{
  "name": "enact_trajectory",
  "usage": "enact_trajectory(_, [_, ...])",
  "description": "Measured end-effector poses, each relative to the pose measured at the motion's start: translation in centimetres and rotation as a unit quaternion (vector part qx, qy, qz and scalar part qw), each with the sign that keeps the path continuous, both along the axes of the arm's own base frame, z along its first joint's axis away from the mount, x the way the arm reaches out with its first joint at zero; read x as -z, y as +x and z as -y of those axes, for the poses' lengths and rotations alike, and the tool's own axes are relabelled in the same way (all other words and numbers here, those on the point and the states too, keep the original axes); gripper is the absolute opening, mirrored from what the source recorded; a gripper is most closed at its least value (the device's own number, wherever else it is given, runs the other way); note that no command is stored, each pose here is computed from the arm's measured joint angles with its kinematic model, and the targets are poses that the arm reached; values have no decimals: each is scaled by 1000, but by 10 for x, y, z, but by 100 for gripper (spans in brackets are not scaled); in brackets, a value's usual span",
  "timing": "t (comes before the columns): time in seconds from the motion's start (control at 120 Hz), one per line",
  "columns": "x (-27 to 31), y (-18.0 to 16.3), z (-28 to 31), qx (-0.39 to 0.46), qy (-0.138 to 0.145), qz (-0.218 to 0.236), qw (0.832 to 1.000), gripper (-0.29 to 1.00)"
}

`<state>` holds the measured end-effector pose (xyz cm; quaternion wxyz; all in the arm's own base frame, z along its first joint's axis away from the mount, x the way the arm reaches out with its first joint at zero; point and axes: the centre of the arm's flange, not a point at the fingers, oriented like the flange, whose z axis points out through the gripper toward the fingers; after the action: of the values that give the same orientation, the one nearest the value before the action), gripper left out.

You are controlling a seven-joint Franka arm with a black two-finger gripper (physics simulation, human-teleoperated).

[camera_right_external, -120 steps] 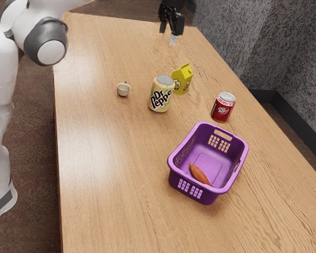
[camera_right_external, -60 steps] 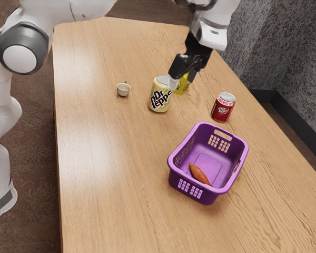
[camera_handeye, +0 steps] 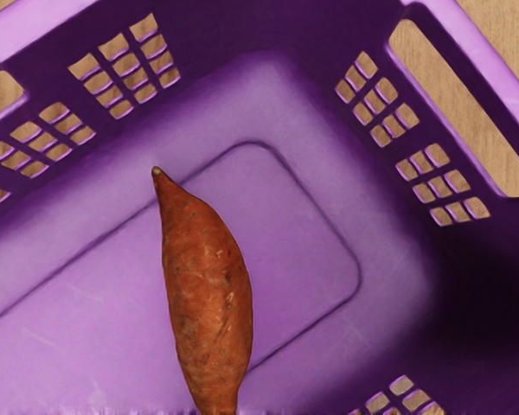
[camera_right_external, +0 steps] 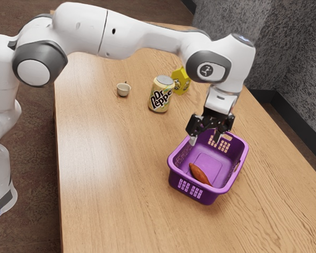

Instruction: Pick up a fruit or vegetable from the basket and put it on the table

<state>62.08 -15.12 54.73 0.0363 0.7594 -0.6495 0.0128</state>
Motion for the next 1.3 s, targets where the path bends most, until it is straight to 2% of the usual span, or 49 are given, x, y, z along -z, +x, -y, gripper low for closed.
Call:
enact_trajectory(0.208, [19, 1, -1, -15, 10, -1, 1000, 70])
enact_trajectory(0.342, [3, -32, -8, -19, 3, 3, 1000, 70])
enact_trajectory(0.467, [7, -39, 6, -16, 11, 5, 1000, 70])
enact_trajectory(0.692, [30, -28, 35, -16, 22, -1, 1000, 70])
enact_trajectory(1.3, [83, -3, 29, -56, 35, -21, 998, 66])
